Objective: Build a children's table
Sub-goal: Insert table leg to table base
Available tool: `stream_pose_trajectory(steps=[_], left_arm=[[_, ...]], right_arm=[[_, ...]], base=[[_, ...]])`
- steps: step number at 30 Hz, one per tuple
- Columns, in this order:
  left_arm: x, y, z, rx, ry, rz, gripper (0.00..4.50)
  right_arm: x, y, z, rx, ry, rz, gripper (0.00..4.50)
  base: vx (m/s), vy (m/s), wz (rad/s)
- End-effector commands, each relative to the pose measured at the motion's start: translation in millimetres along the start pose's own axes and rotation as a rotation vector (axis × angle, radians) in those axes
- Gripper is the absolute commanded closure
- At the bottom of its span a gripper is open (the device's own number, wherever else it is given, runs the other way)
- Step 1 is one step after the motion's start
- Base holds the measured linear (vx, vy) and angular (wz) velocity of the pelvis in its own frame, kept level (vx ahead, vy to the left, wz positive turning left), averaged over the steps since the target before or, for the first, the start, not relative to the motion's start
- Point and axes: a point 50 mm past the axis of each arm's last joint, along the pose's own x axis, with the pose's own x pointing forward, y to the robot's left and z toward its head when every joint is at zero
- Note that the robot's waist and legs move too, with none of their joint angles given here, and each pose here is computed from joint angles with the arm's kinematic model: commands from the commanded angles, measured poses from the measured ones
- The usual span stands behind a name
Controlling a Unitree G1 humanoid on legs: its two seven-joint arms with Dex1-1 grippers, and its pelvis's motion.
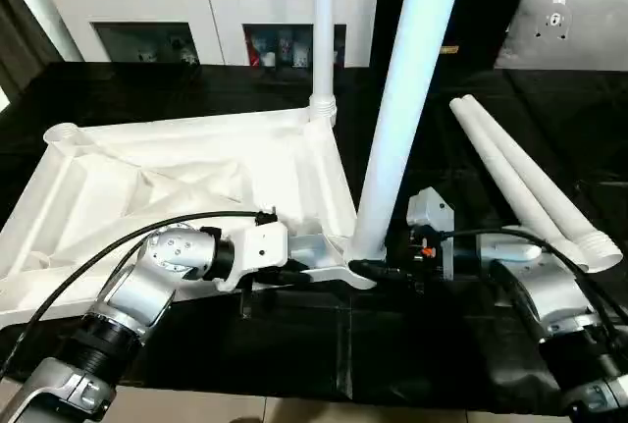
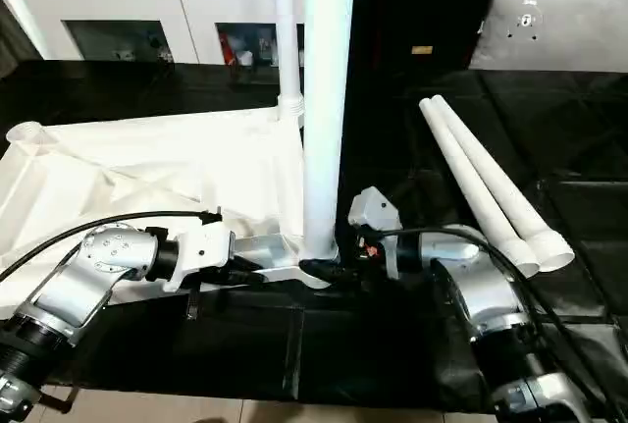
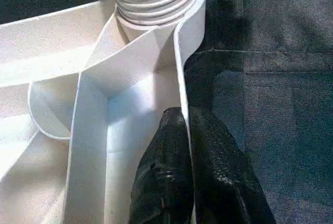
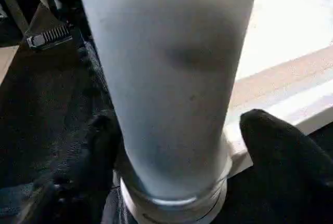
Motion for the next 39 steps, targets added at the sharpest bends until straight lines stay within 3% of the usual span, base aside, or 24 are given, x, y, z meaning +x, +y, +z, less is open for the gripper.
stream_pose_trajectory(steps=[1, 7, 11, 15, 20, 24, 26, 32, 34, 39], left_arm=[[10.4, -15.9, -10.5, -0.003, 0.062, -0.132, 4.5], [9.2, -16.6, -13.8, -0.012, 0.068, -0.132, 4.5], [9.2, -18.8, -16.5, -0.028, 0.068, -0.13, 4.5], [10.5, -19.4, -15.2, -0.073, 0.035, -0.082, 4.5], [25.0, -19.2, -1.2, -0.231, -0.073, 0.058, 4.5], [40.4, -12.3, 6.6, -0.265, -0.062, 0.183, 4.5], [57.7, -4.7, 20.0, -0.271, -0.075, 0.253, 4.5], [74.7, 6.3, 36.8, -0.282, -0.066, 0.351, 4.5], [73.8, 8.7, 37.8, -0.261, -0.051, 0.369, 4.5], [67.4, 10.9, 30.7, -0.231, -0.006, 0.384, 4.5]], right_arm=[[2.3, -0.8, 1.1, -0.008, 0.004, 0.016, 0.99], [3.0, 0.4, -0.9, 0.007, 0.004, 0.034, 1.65], [6.2, 4.3, -4.7, 0.027, 0.012, 0.049, 1.82], [14.5, 6.5, -8.0, 0.121, -0.023, -0.004, 1.86], [36.4, 11.6, -16.5, 0.197, -0.011, -0.138, 1.87], [59.4, 10.8, -17.9, 0.276, -0.026, -0.288, 1.88], [76.7, 2.3, -17.7, 0.349, -0.03, -0.457, 1.88], [92.0, -2.8, -11.9, 0.392, -0.051, -0.56, 1.88], [88.5, -4.0, -9.7, 0.412, -0.095, -0.568, 1.32], [75.5, -7.8, -12.5, 0.362, -0.119, -0.599, 0.83]], base=[[0.0, 0.0, 0.0], [0.0, 0.0, 0.0], [0.0, 0.0, 0.0], [0.0, 0.0, 0.0], [0.0, 0.0, 0.0], [-0.013, 0.0, -0.01], [0.0, 0.0, 0.0], [0.0, 0.0, 0.0], [0.0, 0.0, 0.0], [0.0, 0.0, 0.0]])
